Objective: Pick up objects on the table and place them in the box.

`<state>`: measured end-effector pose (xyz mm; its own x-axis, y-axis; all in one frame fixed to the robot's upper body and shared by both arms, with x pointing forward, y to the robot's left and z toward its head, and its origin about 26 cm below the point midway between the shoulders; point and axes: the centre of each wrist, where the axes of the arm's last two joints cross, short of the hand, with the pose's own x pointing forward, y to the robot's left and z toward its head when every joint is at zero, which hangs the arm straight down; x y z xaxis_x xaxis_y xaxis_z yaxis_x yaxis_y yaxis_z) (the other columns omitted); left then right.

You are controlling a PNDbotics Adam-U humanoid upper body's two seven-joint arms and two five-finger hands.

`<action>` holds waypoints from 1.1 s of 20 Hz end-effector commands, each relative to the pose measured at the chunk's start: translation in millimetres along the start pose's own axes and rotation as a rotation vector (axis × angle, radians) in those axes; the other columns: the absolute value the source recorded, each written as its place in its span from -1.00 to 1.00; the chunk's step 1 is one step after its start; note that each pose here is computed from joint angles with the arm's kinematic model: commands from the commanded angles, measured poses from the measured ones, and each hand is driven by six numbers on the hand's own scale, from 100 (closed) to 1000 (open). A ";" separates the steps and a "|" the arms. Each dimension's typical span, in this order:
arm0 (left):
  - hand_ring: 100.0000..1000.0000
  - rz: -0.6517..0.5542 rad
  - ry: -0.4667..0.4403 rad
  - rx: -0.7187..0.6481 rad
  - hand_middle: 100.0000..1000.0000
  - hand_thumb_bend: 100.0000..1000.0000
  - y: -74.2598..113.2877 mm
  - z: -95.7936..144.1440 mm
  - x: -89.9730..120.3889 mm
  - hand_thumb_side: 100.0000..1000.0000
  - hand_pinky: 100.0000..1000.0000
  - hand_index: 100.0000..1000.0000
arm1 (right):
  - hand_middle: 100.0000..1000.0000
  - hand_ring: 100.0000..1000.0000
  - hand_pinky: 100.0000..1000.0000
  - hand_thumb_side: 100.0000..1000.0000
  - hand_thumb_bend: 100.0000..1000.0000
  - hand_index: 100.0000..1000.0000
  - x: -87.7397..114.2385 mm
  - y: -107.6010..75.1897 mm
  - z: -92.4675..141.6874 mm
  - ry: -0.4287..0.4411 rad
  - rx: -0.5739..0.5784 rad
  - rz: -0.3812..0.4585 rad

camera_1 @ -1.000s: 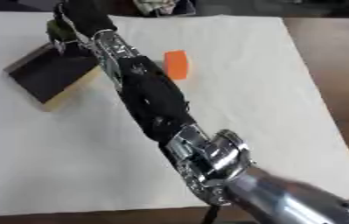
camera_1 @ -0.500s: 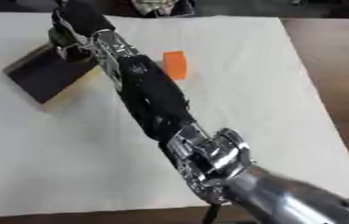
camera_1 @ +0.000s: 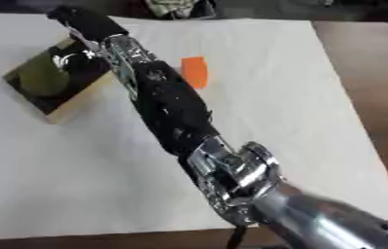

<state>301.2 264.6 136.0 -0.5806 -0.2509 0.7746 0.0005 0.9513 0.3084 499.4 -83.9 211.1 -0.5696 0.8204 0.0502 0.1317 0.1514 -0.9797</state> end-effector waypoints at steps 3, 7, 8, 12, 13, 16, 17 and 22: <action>0.82 -0.014 -0.018 0.002 0.32 -1.00 4.4 -2.3 4.5 0.38 -0.08 0.56 | 0.91 0.90 0.72 -0.14 -1.00 0.99 -2.2 -23.1 -3.9 -0.003 -0.047 0.042; 0.82 -0.018 -0.012 0.007 0.32 -1.00 5.7 -1.0 3.6 0.38 -0.08 0.56 | 0.91 0.90 0.72 -0.15 -1.00 1.00 -7.2 -33.2 -4.2 -0.027 -0.056 0.053; 0.82 -0.020 -0.009 0.009 0.32 -1.00 6.2 -0.4 3.2 0.38 -0.08 0.56 | 0.90 0.90 0.72 -0.17 -1.00 1.00 -10.0 -36.8 -4.0 -0.040 -0.057 0.044; 0.82 -0.036 0.007 0.023 0.32 -1.00 10.2 2.8 0.9 0.38 -0.08 0.56 | 0.89 0.89 0.73 -0.21 -1.00 1.00 -25.9 -56.0 0.1 -0.130 -0.039 0.025; 0.82 -0.042 0.012 0.027 0.32 -1.00 11.4 3.7 0.3 0.38 -0.08 0.56 | 0.89 0.89 0.73 -0.22 -1.00 1.00 -31.7 -61.5 2.5 -0.159 -0.026 0.021; 0.82 -0.055 0.025 0.035 0.32 -1.00 14.2 6.4 -1.4 0.39 -0.08 0.56 | 0.88 0.89 0.74 -0.17 -1.00 1.00 -47.1 -74.1 10.2 -0.216 0.008 0.002; 0.82 -0.059 0.028 0.037 0.33 -1.00 14.8 7.0 -1.8 0.39 -0.08 0.56 | 0.88 0.89 0.74 -0.10 -1.00 1.00 -52.4 -77.7 13.2 -0.227 0.021 -0.006; 0.83 -0.073 0.040 0.041 0.33 -1.00 17.1 9.5 -3.5 0.39 -0.08 0.56 | 0.85 0.90 0.76 0.00 -1.00 0.98 -75.9 -92.0 28.1 -0.245 0.078 -0.041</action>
<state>296.2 278.0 127.2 -0.5344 -0.2988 0.7907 -0.0548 0.9457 0.3203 510.0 -164.4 269.8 -0.7474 0.6597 0.0782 0.0134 0.1327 -0.9911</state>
